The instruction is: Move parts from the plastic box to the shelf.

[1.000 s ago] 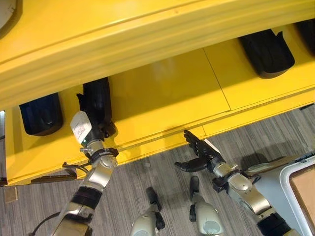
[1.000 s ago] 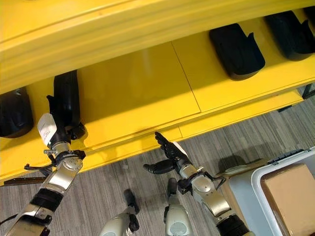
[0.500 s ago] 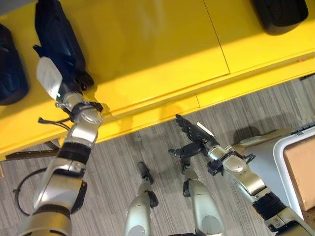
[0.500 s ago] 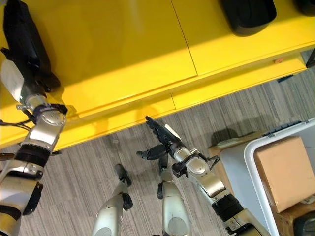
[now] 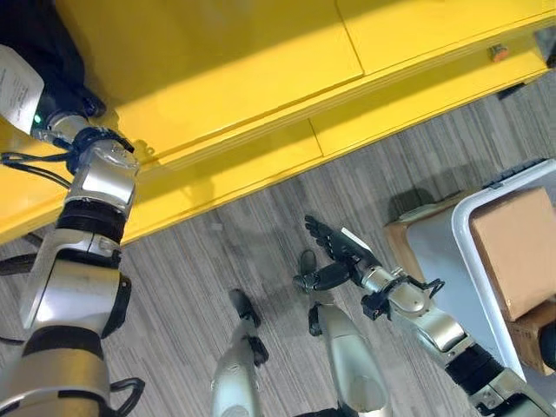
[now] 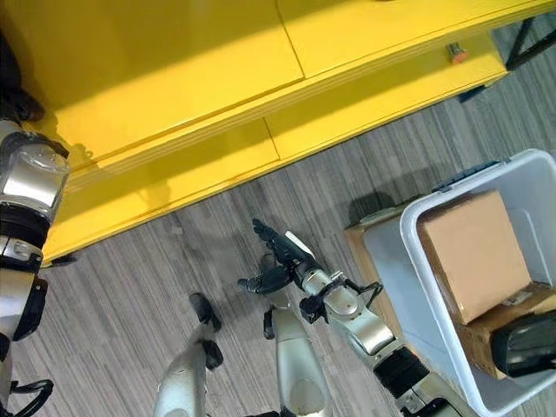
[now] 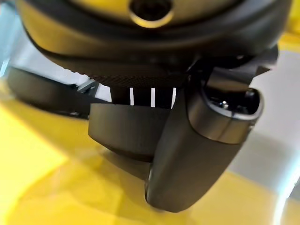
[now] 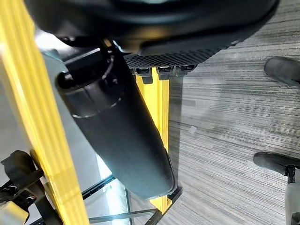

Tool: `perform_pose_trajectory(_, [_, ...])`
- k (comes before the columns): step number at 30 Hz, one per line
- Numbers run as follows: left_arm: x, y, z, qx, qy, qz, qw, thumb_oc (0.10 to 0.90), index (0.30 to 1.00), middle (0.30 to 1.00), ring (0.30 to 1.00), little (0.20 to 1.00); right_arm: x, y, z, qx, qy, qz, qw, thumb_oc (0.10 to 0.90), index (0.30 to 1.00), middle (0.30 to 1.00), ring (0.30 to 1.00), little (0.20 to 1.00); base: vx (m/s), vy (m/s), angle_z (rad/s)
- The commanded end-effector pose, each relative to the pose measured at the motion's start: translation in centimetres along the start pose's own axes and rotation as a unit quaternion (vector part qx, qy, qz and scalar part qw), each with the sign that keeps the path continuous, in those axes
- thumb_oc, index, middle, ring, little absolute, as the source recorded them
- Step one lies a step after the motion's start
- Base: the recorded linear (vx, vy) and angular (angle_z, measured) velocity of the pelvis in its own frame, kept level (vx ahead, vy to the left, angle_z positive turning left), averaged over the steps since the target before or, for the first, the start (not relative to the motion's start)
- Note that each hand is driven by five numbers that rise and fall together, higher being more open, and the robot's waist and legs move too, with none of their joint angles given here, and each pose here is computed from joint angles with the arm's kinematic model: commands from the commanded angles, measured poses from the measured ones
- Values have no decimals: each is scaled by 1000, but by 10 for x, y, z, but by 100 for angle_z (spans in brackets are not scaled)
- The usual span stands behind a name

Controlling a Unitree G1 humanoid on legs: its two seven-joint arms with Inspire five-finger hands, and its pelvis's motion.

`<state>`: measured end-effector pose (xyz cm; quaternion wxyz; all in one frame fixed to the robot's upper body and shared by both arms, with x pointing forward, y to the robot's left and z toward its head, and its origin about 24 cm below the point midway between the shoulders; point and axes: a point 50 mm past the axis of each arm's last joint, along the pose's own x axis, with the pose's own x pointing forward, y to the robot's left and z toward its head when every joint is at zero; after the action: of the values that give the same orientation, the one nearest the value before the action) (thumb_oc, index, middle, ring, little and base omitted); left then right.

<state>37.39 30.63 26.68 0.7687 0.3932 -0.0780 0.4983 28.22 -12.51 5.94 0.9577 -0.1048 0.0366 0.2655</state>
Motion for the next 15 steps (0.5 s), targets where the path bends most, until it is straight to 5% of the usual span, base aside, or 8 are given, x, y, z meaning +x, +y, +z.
perform_pose_trajectory(1, [-14,-19,7,-2,-18,-48,999,400,300,300,300,300,5,14,48,16,-128,36,991,900,1000,1000,1000,1000,-75,-19,-7])
perform_pose_trajectory(15, [-13,-20,7,49,-43,-58,996,400,300,300,300,300,6,17,42,17,-121,28,992,900,1000,1000,1000,1000,-3,6,0])
